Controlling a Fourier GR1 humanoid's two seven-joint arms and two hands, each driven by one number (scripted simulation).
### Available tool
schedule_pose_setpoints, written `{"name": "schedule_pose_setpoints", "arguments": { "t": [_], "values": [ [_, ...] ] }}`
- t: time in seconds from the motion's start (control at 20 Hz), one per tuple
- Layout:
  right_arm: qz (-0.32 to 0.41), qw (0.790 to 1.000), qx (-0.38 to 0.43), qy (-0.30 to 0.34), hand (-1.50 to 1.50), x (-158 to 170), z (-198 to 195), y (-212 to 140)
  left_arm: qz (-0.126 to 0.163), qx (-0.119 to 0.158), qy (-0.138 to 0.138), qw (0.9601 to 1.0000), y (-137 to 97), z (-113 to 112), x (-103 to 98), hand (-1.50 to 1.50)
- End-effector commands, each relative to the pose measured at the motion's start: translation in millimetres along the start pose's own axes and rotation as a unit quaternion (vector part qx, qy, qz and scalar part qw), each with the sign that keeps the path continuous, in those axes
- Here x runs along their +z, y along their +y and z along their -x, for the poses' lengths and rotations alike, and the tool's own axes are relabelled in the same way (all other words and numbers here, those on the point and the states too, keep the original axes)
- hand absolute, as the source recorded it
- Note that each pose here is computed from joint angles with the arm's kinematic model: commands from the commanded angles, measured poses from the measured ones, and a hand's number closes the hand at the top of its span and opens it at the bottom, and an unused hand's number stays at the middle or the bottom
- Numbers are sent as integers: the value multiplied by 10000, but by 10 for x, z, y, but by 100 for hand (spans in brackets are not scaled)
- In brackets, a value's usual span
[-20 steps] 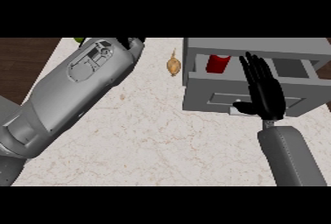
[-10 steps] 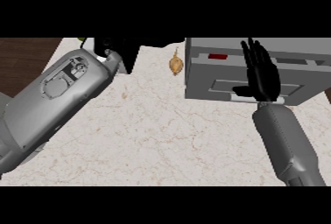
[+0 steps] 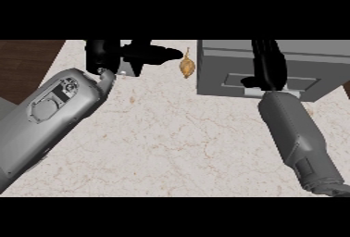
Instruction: Pick up the can, place it into the drawer and close the drawer
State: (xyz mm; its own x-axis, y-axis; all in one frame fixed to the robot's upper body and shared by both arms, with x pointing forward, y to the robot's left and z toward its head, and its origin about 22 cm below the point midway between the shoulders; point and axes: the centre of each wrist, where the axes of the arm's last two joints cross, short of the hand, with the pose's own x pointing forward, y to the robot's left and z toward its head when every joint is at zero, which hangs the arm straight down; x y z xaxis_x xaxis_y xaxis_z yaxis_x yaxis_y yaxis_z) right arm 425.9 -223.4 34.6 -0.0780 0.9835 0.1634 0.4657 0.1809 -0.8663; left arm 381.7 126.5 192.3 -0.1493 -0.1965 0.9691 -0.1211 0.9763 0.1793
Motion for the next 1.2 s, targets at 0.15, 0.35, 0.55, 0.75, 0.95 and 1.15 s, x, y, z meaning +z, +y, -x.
{"name": "schedule_pose_setpoints", "arguments": {
  "t": [0.15, 0.35, 0.55, 0.75, 0.95, 1.15],
  "values": [
    [46, 10000, -6, 58, -150, -322, -61, -139, 31, 10, 42, 10000, 131, 198, 149, -150],
    [80, 9999, -53, 68, -150, -442, -171, -196, 152, 33, -28, 9999, 26, 156, 209, -150],
    [45, 9999, -84, 132, -150, -600, -222, -318, 175, -87, -35, 9998, 252, 341, 292, -150],
    [-52, 9996, -266, -63, -150, -595, -221, -305, 143, -69, 14, 9999, 221, 421, 353, -150],
    [246, 9928, -1172, -43, -150, -569, -396, -253, 31, 29, -90, 10000, 280, 233, 277, -150],
    [294, 9800, -1965, 118, -150, -640, -492, -304, 103, -11, 29, 9999, 243, 414, 388, -150]
  ]
}}
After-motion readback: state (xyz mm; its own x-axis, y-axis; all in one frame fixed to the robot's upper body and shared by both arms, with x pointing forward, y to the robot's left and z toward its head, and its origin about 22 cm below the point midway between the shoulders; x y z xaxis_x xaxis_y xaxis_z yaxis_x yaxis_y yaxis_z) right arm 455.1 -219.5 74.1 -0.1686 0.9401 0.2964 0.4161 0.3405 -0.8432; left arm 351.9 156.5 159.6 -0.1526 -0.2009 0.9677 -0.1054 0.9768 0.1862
